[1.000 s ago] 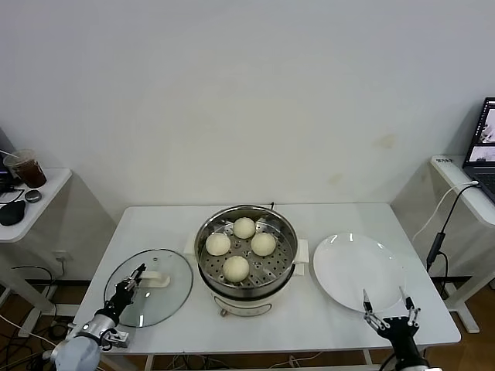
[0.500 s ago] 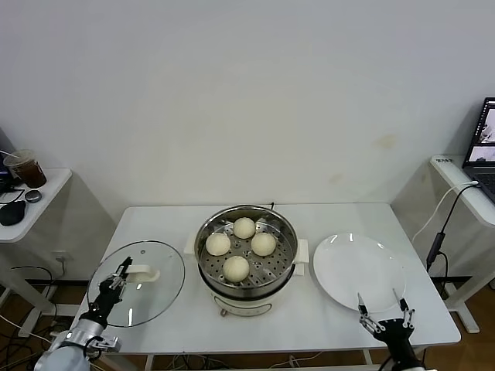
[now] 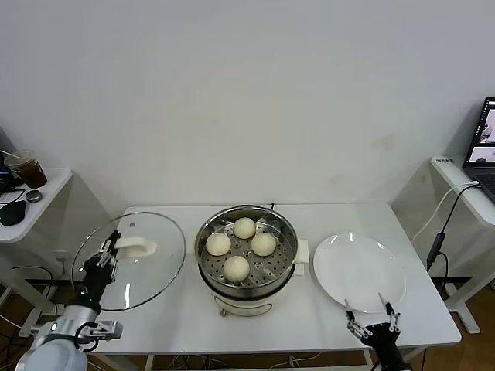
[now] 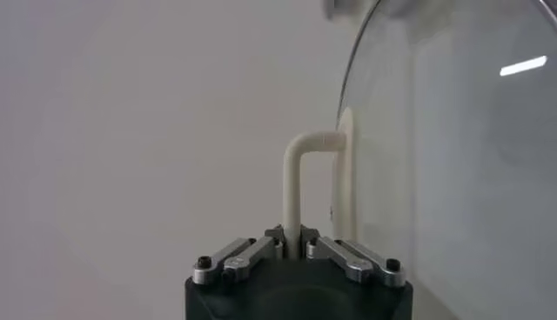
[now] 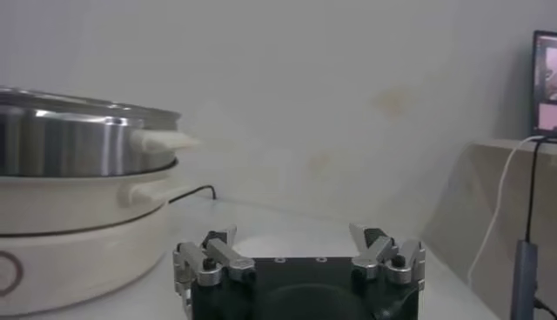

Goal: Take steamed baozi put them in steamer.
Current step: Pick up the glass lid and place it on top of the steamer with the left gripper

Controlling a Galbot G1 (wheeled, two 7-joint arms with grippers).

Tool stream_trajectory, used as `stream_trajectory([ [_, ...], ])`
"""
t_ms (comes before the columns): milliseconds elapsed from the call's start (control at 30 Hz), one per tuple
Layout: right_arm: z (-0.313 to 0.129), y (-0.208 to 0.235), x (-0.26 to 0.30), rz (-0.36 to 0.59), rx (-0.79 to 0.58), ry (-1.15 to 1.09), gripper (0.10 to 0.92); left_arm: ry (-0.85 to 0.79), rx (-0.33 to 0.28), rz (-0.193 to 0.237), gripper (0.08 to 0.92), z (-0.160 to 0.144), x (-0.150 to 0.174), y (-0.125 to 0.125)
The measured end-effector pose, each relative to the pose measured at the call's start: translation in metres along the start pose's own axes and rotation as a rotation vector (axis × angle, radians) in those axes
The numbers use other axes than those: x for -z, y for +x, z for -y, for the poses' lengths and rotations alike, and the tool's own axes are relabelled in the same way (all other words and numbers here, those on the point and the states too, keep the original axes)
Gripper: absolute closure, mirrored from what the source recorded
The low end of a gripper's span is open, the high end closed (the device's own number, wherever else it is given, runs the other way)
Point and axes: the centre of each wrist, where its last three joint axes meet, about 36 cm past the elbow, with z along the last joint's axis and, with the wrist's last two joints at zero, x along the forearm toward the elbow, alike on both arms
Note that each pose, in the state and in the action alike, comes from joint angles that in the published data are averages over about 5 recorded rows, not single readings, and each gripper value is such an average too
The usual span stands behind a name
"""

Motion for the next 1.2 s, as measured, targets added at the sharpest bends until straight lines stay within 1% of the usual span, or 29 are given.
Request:
stream_trajectory([
  [200,-0.012,-0.005,-0.004,0.002,0.009,0.001,0.2,0.049,-0.019,0.009,0.829,-0.027,0.041,-0.011],
  [467,-0.032,-0.013,-0.009,0.003,0.021,-0.002,0.2,0.085,-0.051,0.046,0.829,-0.037,0.101,-0.034],
  [700,-0.046,-0.018,-0.016,0.003,0.037,0.001,0.2,0.06,-0.067,0.088,0.829,-0.034,0.15,-0.057],
  [867,-0.051,-0.02,-0.016,0.004,0.044,0.004,0.2,0.03,-0.073,0.117,0.829,-0.027,0.182,-0.069],
  [1200,-0.053,-0.02,-0.016,0.006,0.057,0.012,0.2,0.012,-0.098,0.145,0.829,-0.009,0.222,-0.08],
])
